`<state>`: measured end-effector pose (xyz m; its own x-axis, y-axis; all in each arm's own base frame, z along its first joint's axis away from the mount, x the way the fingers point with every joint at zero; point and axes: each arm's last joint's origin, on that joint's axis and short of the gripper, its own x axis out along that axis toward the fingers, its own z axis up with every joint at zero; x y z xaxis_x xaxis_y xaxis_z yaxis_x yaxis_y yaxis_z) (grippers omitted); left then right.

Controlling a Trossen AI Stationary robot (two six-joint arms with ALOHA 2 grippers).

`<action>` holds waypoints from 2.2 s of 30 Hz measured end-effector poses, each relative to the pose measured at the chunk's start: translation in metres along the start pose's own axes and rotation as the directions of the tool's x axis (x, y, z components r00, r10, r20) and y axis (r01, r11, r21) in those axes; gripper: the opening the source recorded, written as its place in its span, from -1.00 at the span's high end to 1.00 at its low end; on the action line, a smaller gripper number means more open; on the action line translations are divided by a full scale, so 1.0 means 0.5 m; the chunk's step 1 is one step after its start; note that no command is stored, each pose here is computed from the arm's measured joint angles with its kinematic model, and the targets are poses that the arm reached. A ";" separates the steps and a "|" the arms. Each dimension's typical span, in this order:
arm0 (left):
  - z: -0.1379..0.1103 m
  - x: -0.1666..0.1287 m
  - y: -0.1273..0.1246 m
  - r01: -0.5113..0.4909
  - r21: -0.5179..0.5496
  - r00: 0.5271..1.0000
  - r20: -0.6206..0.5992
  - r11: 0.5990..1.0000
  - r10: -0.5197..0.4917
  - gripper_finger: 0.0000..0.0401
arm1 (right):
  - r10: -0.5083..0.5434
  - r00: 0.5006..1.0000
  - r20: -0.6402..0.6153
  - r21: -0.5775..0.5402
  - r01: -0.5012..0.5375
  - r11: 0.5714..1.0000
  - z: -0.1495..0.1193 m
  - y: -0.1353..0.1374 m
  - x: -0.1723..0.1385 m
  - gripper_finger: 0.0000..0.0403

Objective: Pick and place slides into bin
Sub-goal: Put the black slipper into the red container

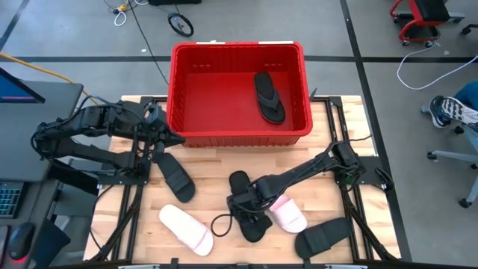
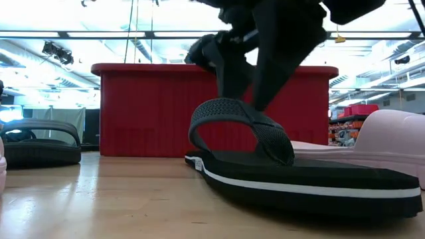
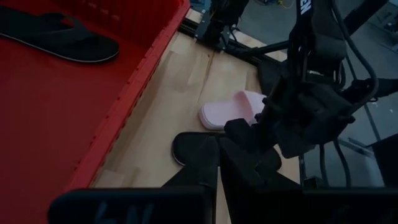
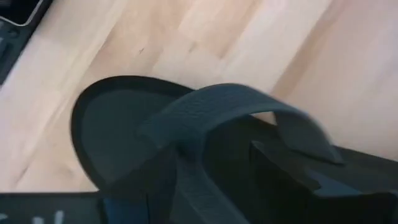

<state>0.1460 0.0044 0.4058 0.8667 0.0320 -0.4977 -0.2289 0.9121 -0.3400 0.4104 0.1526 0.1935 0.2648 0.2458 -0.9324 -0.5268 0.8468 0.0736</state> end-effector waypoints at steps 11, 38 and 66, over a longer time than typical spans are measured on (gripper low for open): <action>-0.005 0.000 0.002 -0.010 0.003 1.000 -0.024 1.000 0.010 0.95 | 0.162 0.987 0.015 0.016 -0.163 0.987 0.000 0.011 0.010 0.03; -0.004 0.000 0.002 -0.010 -0.001 1.000 -0.023 1.000 0.010 0.89 | -0.057 0.899 0.434 0.263 -0.065 0.963 -0.034 0.004 -0.386 0.97; 0.027 -0.002 -0.011 0.048 0.062 0.989 0.136 0.997 -0.057 0.96 | -0.575 0.803 0.157 0.134 0.560 0.818 -0.376 -0.390 -0.573 0.98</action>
<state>0.1522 0.0048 0.4187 0.9305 0.0357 -0.3647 -0.1588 0.9361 -0.3137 0.2854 -0.1716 0.3799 0.6425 -0.2157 -0.7353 -0.1745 0.8932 -0.4145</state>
